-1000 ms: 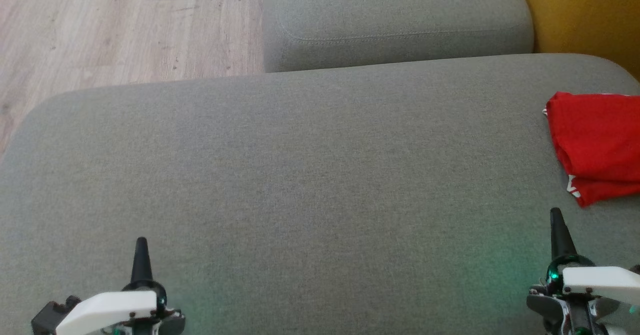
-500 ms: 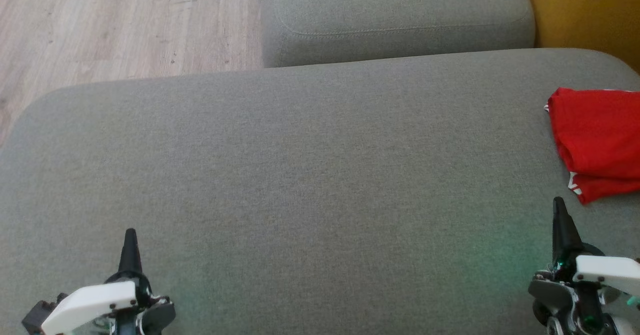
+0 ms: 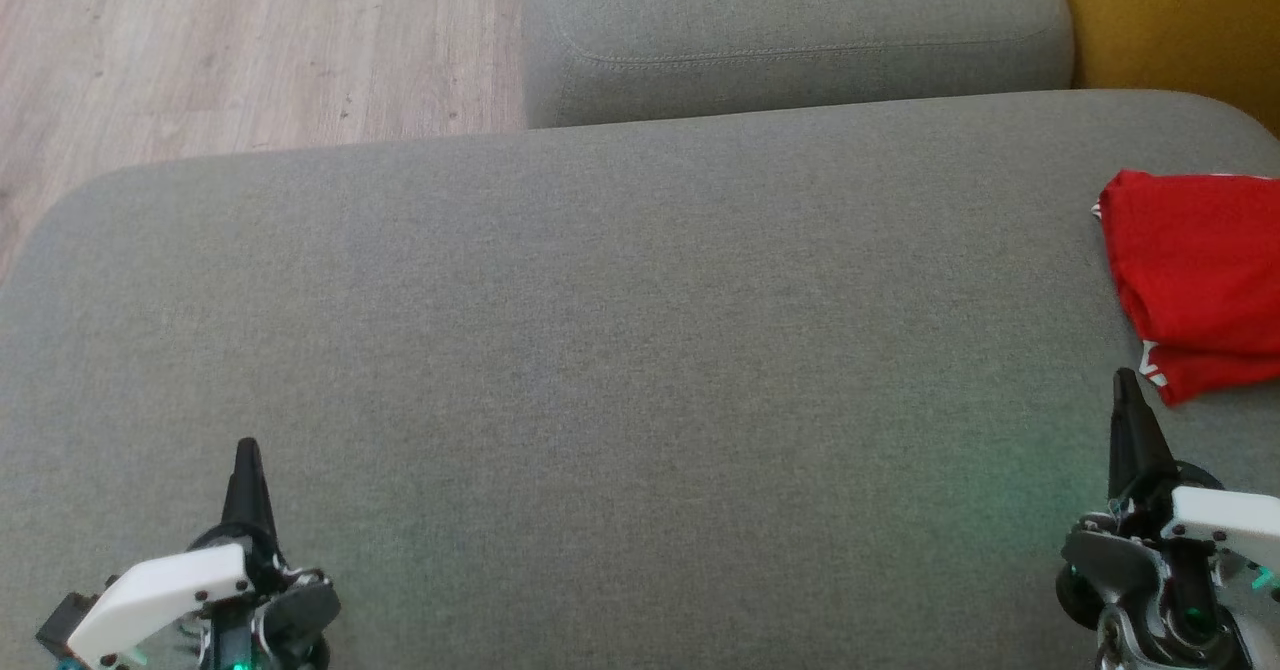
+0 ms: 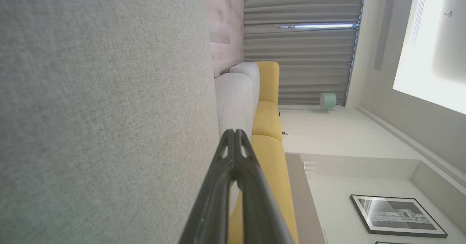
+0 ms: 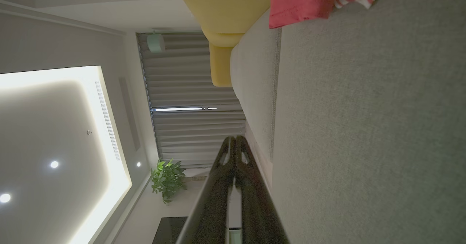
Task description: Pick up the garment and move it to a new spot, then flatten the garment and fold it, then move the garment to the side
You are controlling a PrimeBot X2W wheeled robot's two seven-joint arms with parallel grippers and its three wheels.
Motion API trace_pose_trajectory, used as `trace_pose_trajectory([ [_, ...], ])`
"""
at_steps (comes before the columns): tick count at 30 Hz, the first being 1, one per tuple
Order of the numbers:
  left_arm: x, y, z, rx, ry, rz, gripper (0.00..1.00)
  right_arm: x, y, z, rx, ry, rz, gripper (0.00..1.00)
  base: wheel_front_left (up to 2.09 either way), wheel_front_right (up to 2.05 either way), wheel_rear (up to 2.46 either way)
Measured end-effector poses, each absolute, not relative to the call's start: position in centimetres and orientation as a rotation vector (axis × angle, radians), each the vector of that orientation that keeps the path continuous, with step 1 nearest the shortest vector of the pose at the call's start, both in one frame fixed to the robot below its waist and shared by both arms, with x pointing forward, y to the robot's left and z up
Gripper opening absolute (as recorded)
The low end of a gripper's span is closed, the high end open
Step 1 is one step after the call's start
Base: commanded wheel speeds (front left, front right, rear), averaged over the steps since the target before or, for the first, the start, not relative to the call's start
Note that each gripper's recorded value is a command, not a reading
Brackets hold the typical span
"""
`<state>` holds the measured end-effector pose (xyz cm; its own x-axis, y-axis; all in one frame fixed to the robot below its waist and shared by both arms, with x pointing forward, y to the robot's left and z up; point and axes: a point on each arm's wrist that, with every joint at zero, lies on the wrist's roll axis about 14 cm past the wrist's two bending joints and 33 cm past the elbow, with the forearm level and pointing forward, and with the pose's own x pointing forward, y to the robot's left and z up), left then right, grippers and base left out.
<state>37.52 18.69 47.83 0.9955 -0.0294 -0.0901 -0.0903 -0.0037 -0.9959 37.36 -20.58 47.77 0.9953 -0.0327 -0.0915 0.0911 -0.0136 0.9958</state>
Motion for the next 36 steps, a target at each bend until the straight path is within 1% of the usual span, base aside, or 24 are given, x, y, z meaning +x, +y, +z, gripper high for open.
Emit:
trace_pose_trajectory([
  [36, 37.51, 18.94, 47.85, -1.584, 0.086, 0.054, 0.00, 37.33, -20.73, 47.76, 1.584, 0.046, -0.098, 0.00, 0.00, 0.00, 0.00],
])
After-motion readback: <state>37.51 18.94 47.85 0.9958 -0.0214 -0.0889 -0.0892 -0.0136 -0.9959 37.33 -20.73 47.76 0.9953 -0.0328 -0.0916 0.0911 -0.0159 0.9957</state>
